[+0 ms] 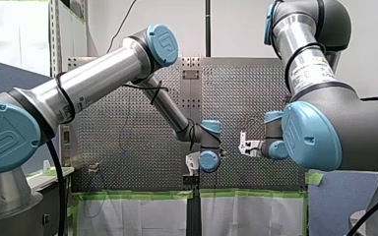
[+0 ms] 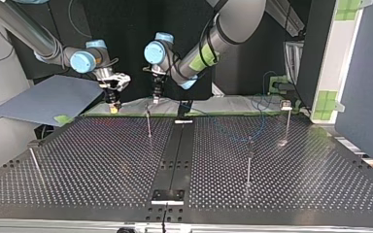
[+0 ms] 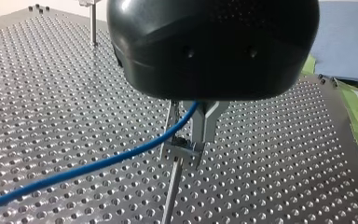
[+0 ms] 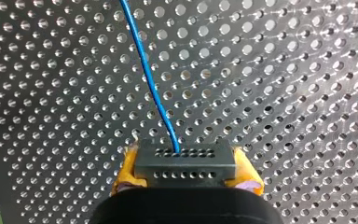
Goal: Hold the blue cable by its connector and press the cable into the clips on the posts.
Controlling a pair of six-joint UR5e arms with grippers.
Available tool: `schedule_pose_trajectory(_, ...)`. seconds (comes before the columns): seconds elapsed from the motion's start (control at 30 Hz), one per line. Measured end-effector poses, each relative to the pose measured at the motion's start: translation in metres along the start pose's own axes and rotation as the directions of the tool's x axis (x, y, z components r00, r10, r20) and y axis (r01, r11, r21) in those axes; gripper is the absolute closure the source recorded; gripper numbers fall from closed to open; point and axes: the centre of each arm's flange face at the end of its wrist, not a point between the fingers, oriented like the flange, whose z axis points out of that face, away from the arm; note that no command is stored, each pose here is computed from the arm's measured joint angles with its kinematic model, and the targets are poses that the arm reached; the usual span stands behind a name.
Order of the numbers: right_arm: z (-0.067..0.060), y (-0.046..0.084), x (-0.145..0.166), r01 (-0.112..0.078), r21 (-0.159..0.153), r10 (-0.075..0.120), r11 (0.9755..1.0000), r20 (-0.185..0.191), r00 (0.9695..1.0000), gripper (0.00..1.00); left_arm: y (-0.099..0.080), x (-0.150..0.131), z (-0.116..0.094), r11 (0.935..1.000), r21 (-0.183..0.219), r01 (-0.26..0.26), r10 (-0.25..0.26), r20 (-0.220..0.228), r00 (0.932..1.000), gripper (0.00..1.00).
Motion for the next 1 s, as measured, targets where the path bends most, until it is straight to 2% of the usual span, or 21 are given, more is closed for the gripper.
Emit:
schedule_pose_trajectory(0.43,0.011,0.011,0.011,-0.019,0.009,0.02,0.9998,-0.011,0.9998,1.0,0.002,-0.009,0.013,1.0,0.009,-0.002,0.002,0.003,1.0,1.0)
schedule_pose_trajectory(0.63,0.015,0.012,0.014,-0.02,0.009,0.02,0.9998,-0.005,0.9998,1.0,0.001,-0.011,0.017,0.9998,0.021,0.0,-0.001,0.003,1.0,1.0)
schedule_pose_trajectory(1.0,0.016,0.012,0.015,-0.015,0.01,0.015,0.9998,-0.008,0.9999,1.0,0.012,-0.018,0.031,0.9997,0.023,0.007,-0.007,0.009,0.9999,1.0)
